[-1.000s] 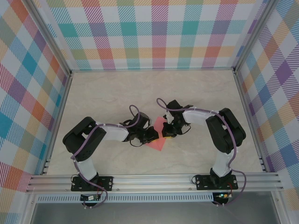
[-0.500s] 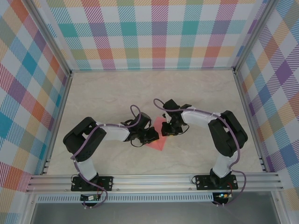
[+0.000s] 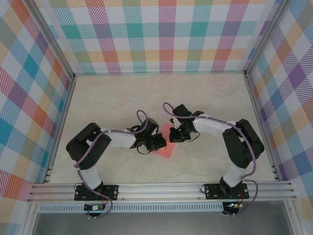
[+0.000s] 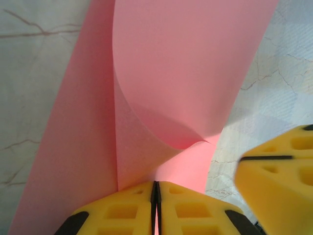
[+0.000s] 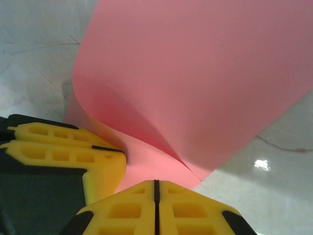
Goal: Fold a paper plane with a square sheet of paper (pick it up from the middle)
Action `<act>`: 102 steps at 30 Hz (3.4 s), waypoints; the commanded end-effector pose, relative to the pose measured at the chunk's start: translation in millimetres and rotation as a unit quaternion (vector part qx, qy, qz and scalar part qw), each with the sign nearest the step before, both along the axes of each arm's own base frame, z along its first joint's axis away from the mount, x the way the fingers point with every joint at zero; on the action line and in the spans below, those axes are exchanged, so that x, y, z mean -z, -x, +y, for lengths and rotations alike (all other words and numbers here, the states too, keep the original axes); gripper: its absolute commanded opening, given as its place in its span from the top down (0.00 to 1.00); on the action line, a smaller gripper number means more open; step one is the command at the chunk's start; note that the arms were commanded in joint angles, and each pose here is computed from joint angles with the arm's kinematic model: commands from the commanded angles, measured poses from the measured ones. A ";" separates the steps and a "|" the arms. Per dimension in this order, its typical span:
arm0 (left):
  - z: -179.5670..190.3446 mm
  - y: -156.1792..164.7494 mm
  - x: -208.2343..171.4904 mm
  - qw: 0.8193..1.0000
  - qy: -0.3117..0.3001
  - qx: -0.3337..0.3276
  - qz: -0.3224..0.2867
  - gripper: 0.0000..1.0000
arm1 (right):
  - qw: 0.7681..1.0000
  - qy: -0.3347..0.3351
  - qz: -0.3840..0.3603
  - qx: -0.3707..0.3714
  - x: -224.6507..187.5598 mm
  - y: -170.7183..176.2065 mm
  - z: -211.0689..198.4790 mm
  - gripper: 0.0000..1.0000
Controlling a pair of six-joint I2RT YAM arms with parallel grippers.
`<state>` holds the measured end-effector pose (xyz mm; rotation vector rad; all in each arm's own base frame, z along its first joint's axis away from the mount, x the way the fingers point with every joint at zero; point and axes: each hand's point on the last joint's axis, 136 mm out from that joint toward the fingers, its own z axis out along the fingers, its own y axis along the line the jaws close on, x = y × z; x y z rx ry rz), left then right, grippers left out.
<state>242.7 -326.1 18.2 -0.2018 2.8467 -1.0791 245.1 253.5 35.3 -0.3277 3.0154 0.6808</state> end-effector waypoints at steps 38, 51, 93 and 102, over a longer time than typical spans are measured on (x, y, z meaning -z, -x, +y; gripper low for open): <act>18.7 -21.5 10.0 0.995 -0.086 -0.042 -0.028 0.90 | 0.996 0.063 0.056 -0.021 57.9 20.2 -19.4 0.94; 50.9 -35.8 13.3 0.988 -0.115 -0.096 -0.036 0.91 | 0.996 0.071 0.056 -0.024 63.0 20.8 -22.3 0.94; 39.8 -62.3 1.3 0.997 -0.037 -0.031 -0.052 0.92 | 0.977 -0.046 -0.102 -0.180 2.6 -30.2 30.3 0.94; 55.2 -52.6 21.4 0.996 -0.076 -0.038 -0.032 0.94 | 0.986 -0.115 -0.070 -0.100 -38.5 -20.2 43.4 0.91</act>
